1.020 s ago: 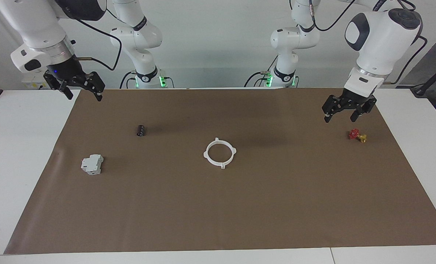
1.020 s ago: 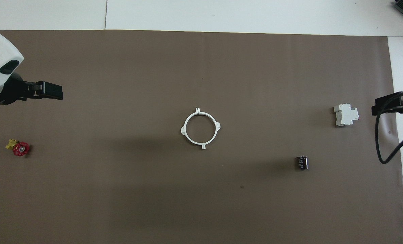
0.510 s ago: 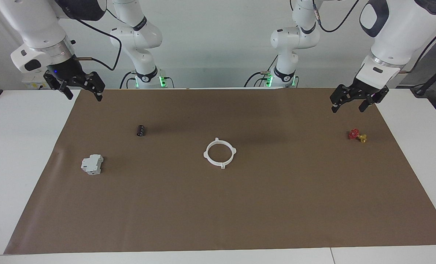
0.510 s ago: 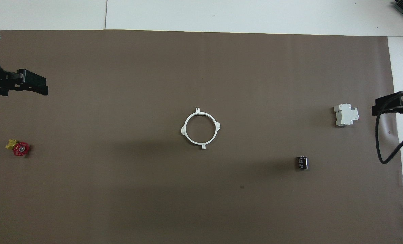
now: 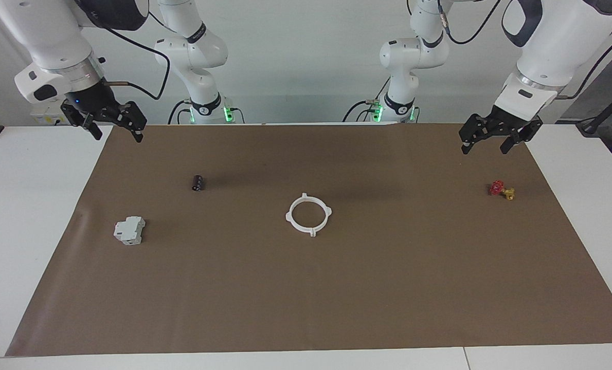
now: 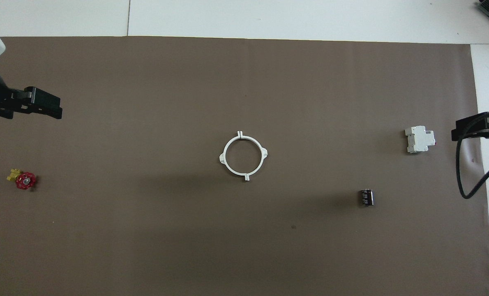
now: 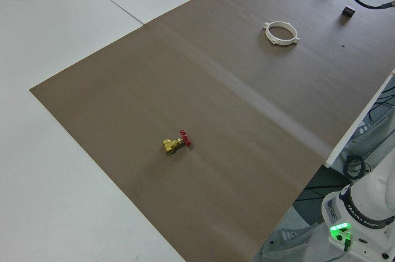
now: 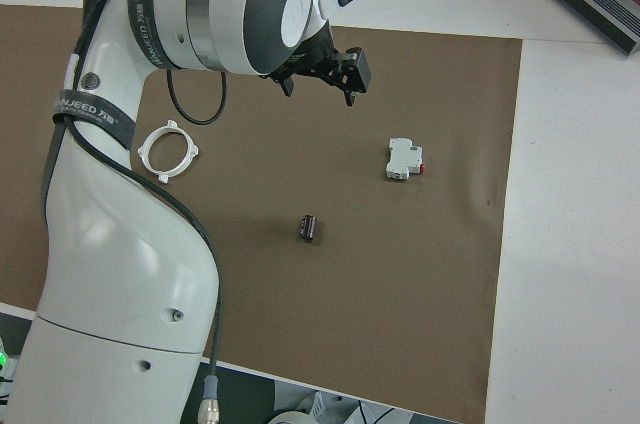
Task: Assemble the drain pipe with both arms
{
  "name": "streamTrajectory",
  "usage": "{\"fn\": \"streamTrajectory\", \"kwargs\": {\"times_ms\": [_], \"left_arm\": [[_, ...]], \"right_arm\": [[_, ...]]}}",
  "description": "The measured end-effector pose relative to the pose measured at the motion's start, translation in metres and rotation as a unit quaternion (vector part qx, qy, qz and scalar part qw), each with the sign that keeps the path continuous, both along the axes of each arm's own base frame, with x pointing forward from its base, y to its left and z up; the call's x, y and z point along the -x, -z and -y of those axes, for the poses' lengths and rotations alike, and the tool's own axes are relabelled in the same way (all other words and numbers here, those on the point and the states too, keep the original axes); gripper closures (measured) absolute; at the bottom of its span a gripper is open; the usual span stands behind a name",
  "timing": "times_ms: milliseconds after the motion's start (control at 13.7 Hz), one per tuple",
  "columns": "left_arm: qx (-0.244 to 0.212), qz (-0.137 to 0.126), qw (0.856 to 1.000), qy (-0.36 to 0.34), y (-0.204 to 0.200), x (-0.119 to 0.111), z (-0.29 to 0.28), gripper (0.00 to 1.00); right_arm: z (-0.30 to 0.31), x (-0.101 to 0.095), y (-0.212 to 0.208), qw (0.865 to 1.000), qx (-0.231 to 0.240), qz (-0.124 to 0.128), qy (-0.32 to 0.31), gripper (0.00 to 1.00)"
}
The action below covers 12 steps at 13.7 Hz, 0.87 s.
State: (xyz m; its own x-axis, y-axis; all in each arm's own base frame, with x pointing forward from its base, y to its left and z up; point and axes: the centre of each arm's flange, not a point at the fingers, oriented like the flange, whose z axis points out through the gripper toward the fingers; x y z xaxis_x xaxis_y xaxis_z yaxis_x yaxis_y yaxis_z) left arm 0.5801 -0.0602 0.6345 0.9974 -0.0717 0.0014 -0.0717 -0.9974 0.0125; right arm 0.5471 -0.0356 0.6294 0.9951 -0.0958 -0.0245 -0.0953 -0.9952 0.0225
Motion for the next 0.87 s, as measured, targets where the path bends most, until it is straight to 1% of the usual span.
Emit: {"fn": "streamTrajectory", "kwargs": {"times_ms": [510,874], "left_arm": [[-0.001,-0.002,1.0,-0.002,-0.0035,0.0073,0.0018,0.0],[-0.002,-0.004,1.0,-0.004,-0.0023,0.0077,0.0018,0.0]], "right_arm": [[0.0006,0.0007,0.0025,1.0,0.0,-0.003,0.001,0.0],[0.0032,0.004,0.0061,1.0,-0.001,-0.008,0.003,0.0]]}}
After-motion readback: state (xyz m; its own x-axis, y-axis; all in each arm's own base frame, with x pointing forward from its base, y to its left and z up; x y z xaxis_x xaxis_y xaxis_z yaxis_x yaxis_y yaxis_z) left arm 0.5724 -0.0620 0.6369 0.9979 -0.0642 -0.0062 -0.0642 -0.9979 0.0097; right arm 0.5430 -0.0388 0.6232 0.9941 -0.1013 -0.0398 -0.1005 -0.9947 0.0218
